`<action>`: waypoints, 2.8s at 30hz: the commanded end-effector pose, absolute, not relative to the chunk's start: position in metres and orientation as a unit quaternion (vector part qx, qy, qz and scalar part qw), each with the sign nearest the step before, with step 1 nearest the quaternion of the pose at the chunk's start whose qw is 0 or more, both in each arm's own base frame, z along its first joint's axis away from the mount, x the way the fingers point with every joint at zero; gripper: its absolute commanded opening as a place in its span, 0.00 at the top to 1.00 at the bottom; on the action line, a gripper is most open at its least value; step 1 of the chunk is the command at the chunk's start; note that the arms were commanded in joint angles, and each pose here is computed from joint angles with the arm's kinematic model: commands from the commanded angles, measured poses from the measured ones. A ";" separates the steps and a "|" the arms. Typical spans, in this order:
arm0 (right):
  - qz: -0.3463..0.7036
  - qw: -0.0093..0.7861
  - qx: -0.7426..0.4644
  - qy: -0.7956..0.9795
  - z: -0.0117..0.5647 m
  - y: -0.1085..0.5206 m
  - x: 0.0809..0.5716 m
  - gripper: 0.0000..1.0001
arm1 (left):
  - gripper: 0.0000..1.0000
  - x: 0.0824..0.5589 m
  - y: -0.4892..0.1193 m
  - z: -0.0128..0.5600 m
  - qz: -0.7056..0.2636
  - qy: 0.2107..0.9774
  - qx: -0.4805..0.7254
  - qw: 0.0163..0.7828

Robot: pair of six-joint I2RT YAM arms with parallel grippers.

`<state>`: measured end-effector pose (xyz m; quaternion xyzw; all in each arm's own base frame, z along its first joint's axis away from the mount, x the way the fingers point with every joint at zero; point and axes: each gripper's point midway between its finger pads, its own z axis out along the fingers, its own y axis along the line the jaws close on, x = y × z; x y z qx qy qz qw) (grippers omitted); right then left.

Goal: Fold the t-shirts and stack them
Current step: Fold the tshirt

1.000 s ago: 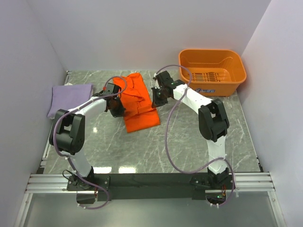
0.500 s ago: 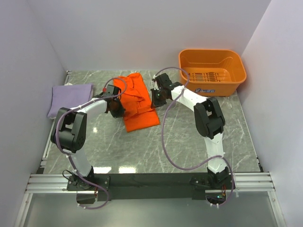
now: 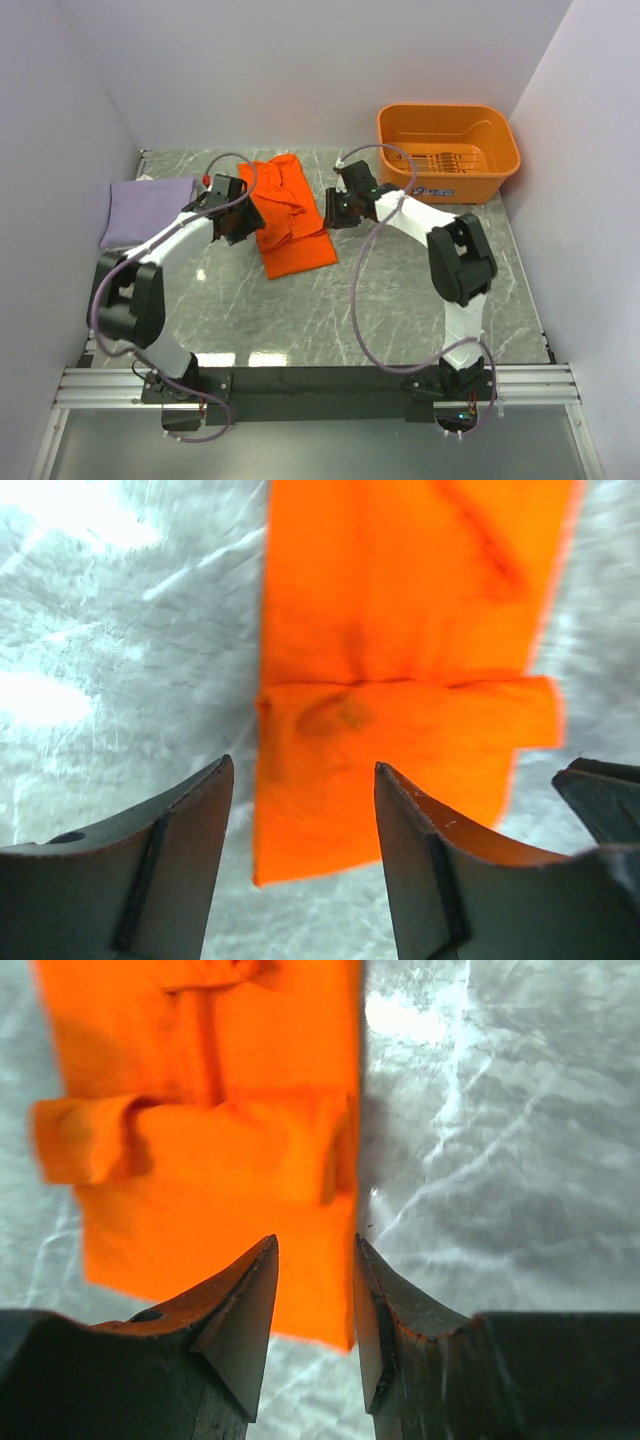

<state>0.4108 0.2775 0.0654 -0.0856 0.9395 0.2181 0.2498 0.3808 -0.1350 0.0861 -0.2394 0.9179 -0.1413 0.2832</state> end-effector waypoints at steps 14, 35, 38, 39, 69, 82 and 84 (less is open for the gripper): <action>0.346 0.296 -0.139 0.879 0.114 0.354 0.373 0.66 | 0.87 0.330 -0.228 0.080 -0.184 0.934 -0.137 0.273; 0.311 0.282 -0.141 0.896 0.057 0.394 0.442 0.69 | 0.92 0.295 -0.234 0.000 -0.172 0.963 -0.145 0.149; 0.312 0.298 -0.134 0.892 0.057 0.399 0.471 0.69 | 0.92 0.295 -0.234 0.003 -0.175 0.962 -0.146 0.152; 0.315 0.306 -0.129 0.889 0.064 0.395 0.482 0.69 | 0.92 0.294 -0.235 0.006 -0.177 0.961 -0.144 0.155; 0.337 0.131 -0.013 0.932 0.040 0.298 0.333 0.64 | 0.58 0.321 -0.183 0.078 -0.219 0.923 -0.183 0.257; 0.342 0.024 -0.008 0.939 0.018 0.283 0.273 0.63 | 0.49 0.366 -0.140 0.066 -0.192 0.903 -0.267 0.277; 0.347 0.041 -0.018 0.937 0.026 0.285 0.279 0.63 | 0.50 0.376 -0.142 0.062 -0.190 0.904 -0.267 0.275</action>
